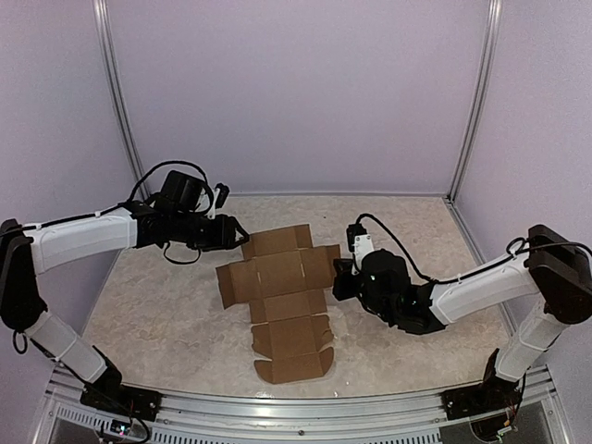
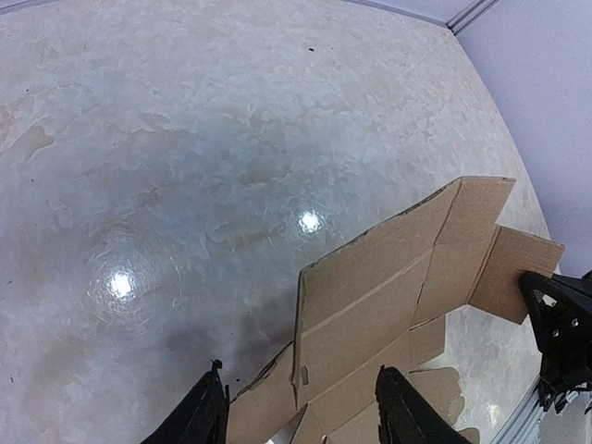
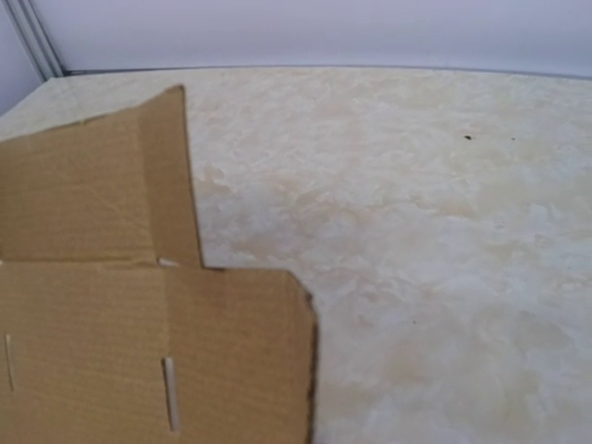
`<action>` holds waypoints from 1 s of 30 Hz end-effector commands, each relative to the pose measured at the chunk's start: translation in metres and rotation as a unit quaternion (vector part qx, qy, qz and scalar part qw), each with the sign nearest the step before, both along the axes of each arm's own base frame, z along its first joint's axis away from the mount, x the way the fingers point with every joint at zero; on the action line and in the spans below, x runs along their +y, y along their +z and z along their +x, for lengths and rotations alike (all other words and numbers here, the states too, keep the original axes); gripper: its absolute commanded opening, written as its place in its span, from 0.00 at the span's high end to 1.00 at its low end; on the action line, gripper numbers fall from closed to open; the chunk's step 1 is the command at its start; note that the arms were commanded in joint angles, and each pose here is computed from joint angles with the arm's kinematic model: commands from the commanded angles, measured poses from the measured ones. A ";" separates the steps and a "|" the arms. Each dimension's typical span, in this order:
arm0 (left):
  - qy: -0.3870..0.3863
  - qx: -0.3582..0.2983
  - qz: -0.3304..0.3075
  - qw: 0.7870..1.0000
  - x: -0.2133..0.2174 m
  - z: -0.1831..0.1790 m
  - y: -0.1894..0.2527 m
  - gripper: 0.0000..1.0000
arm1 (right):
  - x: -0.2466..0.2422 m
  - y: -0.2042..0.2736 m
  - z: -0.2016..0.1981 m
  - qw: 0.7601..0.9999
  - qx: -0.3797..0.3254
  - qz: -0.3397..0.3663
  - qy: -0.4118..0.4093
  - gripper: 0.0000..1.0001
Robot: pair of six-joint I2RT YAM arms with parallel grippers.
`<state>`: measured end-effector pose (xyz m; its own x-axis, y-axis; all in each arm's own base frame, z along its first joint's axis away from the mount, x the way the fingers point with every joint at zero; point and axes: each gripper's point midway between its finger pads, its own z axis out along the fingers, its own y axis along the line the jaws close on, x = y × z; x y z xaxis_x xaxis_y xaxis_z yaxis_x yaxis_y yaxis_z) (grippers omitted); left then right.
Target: Fold the paper box
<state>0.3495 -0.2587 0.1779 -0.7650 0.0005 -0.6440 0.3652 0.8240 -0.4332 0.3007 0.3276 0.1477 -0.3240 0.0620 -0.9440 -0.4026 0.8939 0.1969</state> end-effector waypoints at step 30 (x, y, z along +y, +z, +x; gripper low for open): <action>-0.107 -0.032 0.070 0.991 -0.053 -0.014 -0.022 1.00 | -0.002 -0.006 -0.034 0.996 0.037 -0.017 0.074 0.65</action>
<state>0.3409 -0.2979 0.1507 -0.7460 0.1655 -0.6450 0.4878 0.7952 -0.3601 0.2822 0.3240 0.1430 -0.3717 0.0764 -0.9252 -0.4427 0.8614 0.2490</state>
